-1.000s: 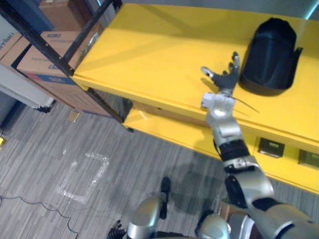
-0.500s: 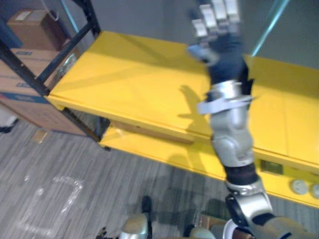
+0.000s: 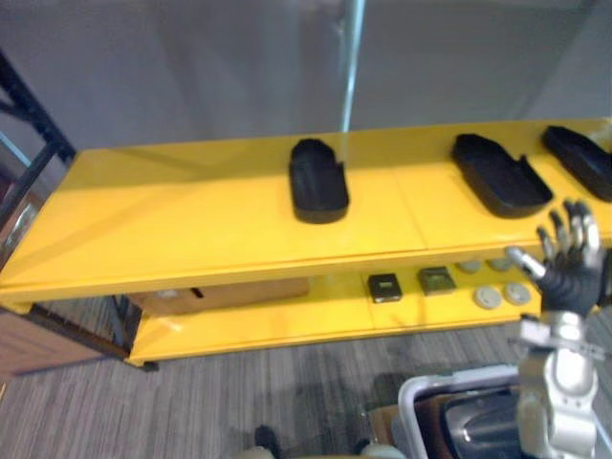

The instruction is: Walk over and take plastic housings, then place them on the shelf

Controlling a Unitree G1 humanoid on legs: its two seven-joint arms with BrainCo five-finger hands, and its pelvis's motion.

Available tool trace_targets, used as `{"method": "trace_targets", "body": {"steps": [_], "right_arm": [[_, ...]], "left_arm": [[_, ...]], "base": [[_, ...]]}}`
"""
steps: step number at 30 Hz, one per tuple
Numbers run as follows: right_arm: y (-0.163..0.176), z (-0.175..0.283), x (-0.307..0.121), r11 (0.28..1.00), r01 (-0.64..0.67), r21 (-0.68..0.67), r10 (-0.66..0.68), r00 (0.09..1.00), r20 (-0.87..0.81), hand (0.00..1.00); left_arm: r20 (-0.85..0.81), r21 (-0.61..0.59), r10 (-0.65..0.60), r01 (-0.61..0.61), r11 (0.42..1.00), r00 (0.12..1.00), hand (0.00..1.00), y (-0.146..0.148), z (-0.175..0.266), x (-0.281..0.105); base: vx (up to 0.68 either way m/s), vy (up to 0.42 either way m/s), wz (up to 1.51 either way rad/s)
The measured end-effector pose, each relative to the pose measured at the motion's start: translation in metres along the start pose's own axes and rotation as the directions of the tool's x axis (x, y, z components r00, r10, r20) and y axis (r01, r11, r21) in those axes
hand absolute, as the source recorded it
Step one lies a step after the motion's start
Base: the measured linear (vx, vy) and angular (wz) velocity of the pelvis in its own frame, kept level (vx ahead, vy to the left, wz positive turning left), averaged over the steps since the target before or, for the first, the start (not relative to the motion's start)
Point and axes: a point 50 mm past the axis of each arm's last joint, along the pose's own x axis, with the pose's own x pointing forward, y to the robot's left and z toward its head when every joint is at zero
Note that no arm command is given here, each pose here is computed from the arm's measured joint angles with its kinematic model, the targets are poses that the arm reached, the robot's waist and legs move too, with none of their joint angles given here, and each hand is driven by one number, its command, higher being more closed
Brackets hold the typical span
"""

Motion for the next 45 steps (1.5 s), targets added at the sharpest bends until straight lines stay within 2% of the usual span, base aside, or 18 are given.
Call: {"method": "trace_targets", "body": {"steps": [2, 5, 11, 16, 21, 25, 29, 36, 38, 40, 45], "right_arm": [[-0.006, -0.023, -0.022, 0.994, 0.072, 0.079, -0.065, 0.994, -0.087, 0.0], [0.002, -0.036, -0.039, 0.988, 0.074, 0.135, -0.056, 0.99, -0.13, 0.0], [0.01, -0.035, -0.037, 0.985, 0.056, 0.161, -0.042, 0.995, -0.094, 0.0], [0.01, -0.035, -0.034, 0.984, 0.086, 0.155, -0.071, 0.992, -0.1, 0.0], [0.008, -0.037, -0.035, 0.982, 0.072, 0.176, -0.051, 0.991, -0.122, 0.0], [0.023, -0.027, -0.009, 0.978, -0.13, 0.163, 0.139, 0.989, -0.042, 0.0], [0.03, -0.027, -0.006, 0.97, -0.163, 0.178, 0.171, 0.985, -0.03, 0.0], [0.063, -0.029, -0.004, 0.921, -0.308, 0.239, 0.322, 0.947, -0.02, 0.0], [0.065, -0.031, -0.004, 0.921, -0.307, 0.241, 0.324, 0.945, -0.036, 0.0], [0.067, -0.032, -0.002, 0.926, -0.286, 0.245, 0.307, 0.95, -0.05, 0.0], [0.071, -0.04, -0.006, 0.944, -0.142, 0.297, 0.177, 0.98, -0.096, 0.0]], "left_arm": [[-0.003, 0.036, -0.03, 0.03, 0.999, 1.0, 0.0, -0.003, 0.002, 0.001], [-0.004, 0.098, -0.056, 0.056, 0.994, 0.998, 0.0, -0.002, 0.005, 0.002], [-0.02, 0.241, -0.111, 0.112, 0.964, 0.994, 0.0, 0.0, 0.014, 0.007], [-0.068, 0.31, -0.137, 0.152, 0.938, 0.988, 0.0, 0.002, 0.014, 0.009], [-0.077, 0.297, -0.137, 0.154, 0.942, 0.988, 0.0, 0.004, 0.013, 0.01], [-0.058, 0.178, -0.145, 0.153, 0.972, 0.988, 0.0, -0.008, 0.013, 0.007], [-0.033, 0.171, -0.143, 0.146, 0.974, 0.989, 0.0, -0.007, 0.014, 0.006], [0.007, 0.11, -0.098, 0.097, 0.989, 0.995, 0.0, 0.0, 0.015, 0.006], [0.051, 0.107, -0.102, 0.096, 0.99, 0.993, 0.0, -0.003, 0.022, 0.006], [0.094, 0.154, -0.121, 0.105, 0.982, 0.988, 0.0, -0.006, 0.034, 0.008], [0.157, 0.263, -0.157, 0.112, 0.958, 0.975, 0.0, -0.001, 0.059, 0.012]], "base": [[-0.03, 0.014, -0.08], [0.01, 0.034, -0.06], [0.06, 0.062, -0.2], [0.1, 0.047, -0.41], [0.06, 0.015, -0.59], [-0.04, 0.111, -1.5], [-0.09, 0.175, -0.53], [-0.03, 0.083, 0.12], [0.09, 0.011, 0.44], [0.05, 0.011, 0.29], [-0.07, 0.088, -0.58]]}}
